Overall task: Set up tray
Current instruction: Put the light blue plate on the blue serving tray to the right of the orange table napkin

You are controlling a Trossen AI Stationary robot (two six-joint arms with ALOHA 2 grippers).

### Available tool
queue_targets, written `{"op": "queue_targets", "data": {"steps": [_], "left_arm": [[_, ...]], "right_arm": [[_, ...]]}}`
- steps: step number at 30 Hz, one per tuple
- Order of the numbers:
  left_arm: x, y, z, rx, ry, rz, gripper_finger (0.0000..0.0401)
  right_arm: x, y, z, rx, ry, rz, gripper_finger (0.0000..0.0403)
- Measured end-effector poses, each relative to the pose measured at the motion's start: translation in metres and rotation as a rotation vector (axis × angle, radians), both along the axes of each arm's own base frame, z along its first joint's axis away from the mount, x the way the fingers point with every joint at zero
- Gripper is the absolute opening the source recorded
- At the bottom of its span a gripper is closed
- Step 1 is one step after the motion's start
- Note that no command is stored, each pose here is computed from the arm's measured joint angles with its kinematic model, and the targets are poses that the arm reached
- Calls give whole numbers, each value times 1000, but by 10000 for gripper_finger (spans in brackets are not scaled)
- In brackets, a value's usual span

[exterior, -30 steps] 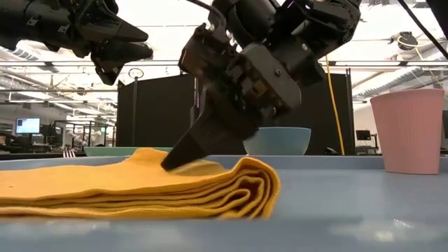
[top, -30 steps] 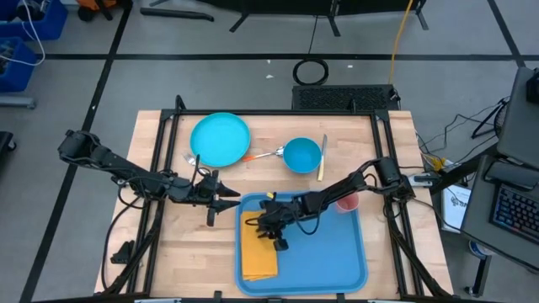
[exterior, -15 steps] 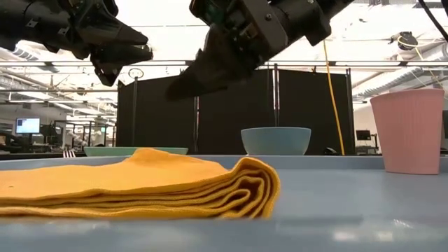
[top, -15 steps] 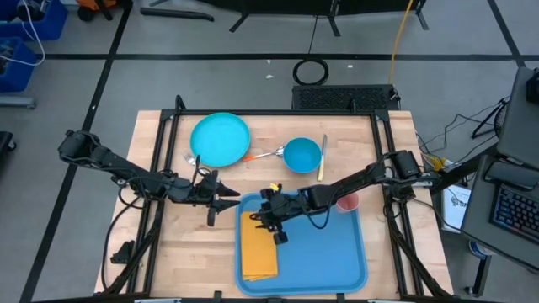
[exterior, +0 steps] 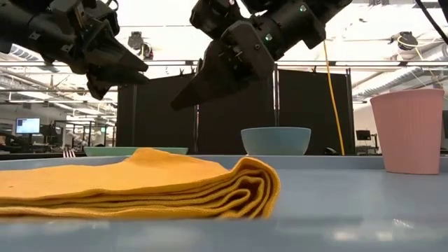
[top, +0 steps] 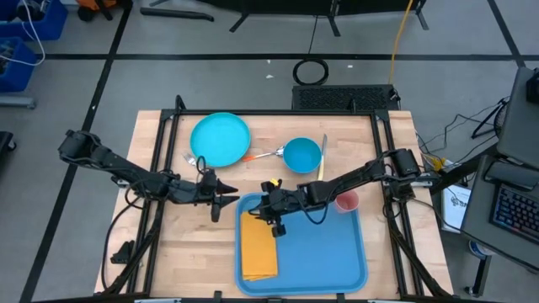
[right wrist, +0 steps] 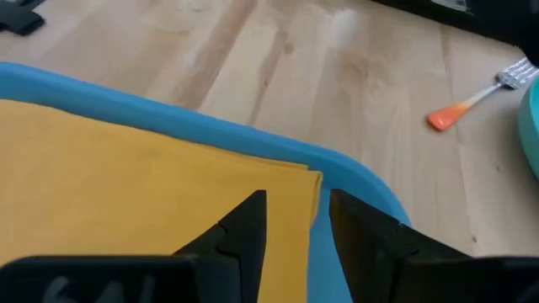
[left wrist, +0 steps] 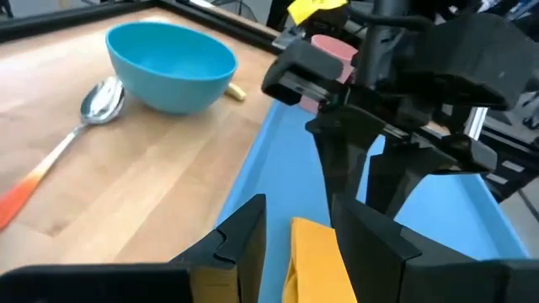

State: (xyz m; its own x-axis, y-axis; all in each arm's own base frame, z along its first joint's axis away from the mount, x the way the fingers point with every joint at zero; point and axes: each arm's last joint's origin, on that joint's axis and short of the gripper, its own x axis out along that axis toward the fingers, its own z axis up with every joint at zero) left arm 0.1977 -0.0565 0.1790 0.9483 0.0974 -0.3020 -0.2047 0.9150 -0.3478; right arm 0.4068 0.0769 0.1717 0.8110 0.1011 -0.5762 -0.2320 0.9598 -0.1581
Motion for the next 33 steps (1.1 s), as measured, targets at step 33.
{"op": "queue_targets", "data": {"steps": [33], "left_arm": [[31,86,4,200,669,181,143]], "right_arm": [[-32,4,40,31,-81,21,121]]}}
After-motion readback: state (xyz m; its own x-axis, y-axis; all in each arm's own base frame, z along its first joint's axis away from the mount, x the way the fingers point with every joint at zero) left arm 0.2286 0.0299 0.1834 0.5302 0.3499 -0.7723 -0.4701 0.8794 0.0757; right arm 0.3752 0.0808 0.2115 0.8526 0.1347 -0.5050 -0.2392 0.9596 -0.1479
